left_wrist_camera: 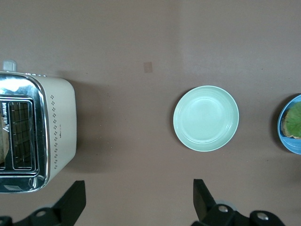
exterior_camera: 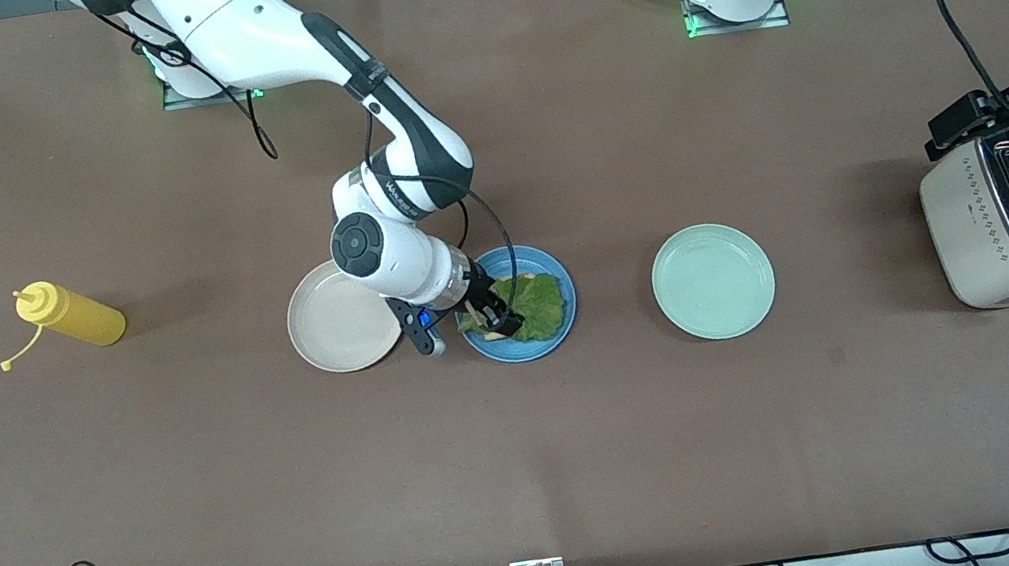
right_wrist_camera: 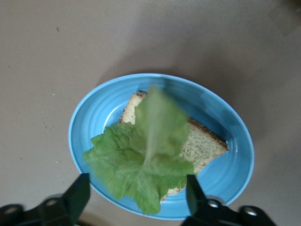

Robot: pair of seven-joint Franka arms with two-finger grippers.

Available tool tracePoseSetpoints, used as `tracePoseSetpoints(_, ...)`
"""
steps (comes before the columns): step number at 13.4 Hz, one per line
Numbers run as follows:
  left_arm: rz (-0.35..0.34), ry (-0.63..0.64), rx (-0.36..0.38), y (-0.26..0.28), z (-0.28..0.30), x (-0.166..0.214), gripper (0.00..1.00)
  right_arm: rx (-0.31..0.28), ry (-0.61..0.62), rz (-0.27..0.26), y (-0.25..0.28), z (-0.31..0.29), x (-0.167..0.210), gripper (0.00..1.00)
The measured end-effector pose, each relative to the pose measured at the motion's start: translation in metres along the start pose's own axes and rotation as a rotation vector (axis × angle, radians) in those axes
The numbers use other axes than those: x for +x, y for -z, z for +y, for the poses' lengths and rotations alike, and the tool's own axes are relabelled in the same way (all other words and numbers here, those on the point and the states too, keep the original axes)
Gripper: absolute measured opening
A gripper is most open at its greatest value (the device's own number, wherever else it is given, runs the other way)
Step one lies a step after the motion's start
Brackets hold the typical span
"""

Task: Make sandwich in blue plate with both arms
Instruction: 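Lay the lettuce on the toast and open the right gripper, then move the right gripper to the yellow mustard bottle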

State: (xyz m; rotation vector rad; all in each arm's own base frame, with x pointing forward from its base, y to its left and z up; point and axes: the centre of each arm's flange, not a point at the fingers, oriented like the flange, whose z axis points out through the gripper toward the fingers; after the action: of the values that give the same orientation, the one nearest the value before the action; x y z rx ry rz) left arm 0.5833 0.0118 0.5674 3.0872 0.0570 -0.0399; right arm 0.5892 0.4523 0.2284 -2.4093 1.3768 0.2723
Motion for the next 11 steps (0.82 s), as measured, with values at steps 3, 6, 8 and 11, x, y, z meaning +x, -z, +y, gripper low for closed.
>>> tracePoseSetpoints(3,-0.005,-0.007,0.002,-0.007,0.004,-0.011,1.0,-0.002,0.064,0.043,0.015,-0.008,0.008,1.0)
tracePoseSetpoints(6,-0.008,-0.013,0.003,-0.009,0.008,-0.013,1.0,-0.025,0.186,0.032,0.067,-0.02,0.028,1.0)
tracePoseSetpoints(8,-0.012,-0.013,0.003,-0.009,0.008,-0.013,1.0,-0.048,0.258,0.015,0.109,-0.023,0.051,1.0)
tracePoseSetpoints(11,-0.013,-0.012,0.003,-0.009,0.007,-0.014,1.0,-0.143,0.391,0.011,0.166,-0.013,0.088,1.0)
